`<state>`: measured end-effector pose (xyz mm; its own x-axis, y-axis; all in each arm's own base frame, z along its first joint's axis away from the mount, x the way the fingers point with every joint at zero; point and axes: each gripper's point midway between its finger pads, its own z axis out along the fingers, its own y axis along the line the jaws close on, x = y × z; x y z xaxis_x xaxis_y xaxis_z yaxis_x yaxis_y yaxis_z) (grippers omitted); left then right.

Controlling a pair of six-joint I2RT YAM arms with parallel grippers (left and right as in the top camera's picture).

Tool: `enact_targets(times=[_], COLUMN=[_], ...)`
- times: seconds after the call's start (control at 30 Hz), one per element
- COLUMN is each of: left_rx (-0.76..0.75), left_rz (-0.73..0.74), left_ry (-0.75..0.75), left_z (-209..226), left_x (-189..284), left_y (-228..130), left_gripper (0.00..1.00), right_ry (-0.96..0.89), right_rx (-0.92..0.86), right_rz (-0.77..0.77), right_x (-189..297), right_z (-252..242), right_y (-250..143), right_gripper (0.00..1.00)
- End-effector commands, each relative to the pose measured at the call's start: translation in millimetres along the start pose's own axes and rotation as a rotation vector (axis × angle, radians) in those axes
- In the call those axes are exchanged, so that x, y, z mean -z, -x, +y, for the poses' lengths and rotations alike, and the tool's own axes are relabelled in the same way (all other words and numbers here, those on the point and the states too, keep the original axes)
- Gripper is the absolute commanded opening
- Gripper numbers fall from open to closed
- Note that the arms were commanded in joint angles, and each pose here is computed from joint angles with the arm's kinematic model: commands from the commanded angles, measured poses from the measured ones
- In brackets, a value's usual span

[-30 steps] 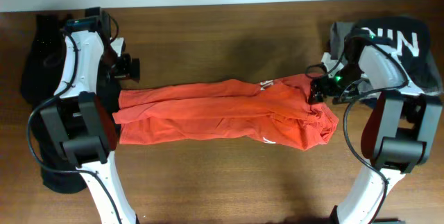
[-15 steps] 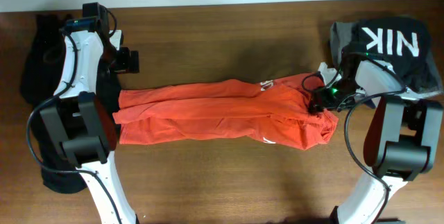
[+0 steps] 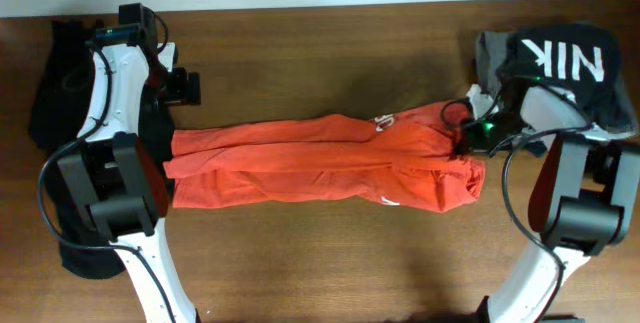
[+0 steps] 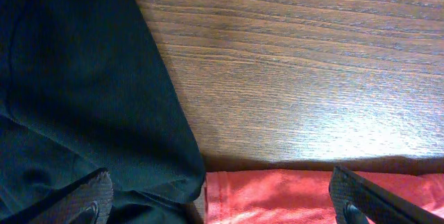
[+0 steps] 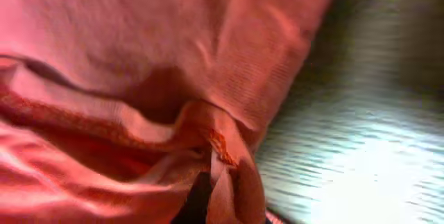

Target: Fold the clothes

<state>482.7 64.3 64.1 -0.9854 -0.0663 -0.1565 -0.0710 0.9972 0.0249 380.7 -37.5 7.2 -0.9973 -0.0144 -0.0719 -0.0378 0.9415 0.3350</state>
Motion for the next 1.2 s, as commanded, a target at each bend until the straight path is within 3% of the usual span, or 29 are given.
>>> enact_targets(times=[0.0, 0.23, 0.43, 0.67, 0.9, 1.17], left_rx=[0.021, 0.022, 0.022, 0.021, 0.021, 0.021], left_rz=[-0.053, -0.053, -0.054, -0.068, -0.068, -0.068], left_ry=[0.000, 0.000, 0.000, 0.000, 0.001, 0.001], left_z=[3.5, 3.7, 3.7, 3.7, 3.8, 3.8], left_x=[18.8, 18.8, 18.8, 19.0, 19.0, 19.0], left_y=[9.4, 9.4, 9.7, 13.2, 13.2, 13.3], left_gripper=[0.99, 0.99, 0.99, 0.99, 0.99, 0.99], right_ry=[0.028, -0.009, -0.014, 0.010, 0.040, -0.034], right_rx=[-0.020, 0.048, 0.069, 0.147, 0.314, 0.407], right_rz=[-0.116, -0.212, -0.230, -0.178, -0.109, -0.056], right_x=[41.0, 116.7, 148.4, 141.6, 113.6, 92.6], right_z=[-7.1, 3.1, 19.4, 63.5, 140.9, 184.2], right_y=[35.7, 70.7, 76.0, 74.2, 70.9, 62.2], right_gripper=[0.04, 0.04, 0.04, 0.04, 0.04, 0.04])
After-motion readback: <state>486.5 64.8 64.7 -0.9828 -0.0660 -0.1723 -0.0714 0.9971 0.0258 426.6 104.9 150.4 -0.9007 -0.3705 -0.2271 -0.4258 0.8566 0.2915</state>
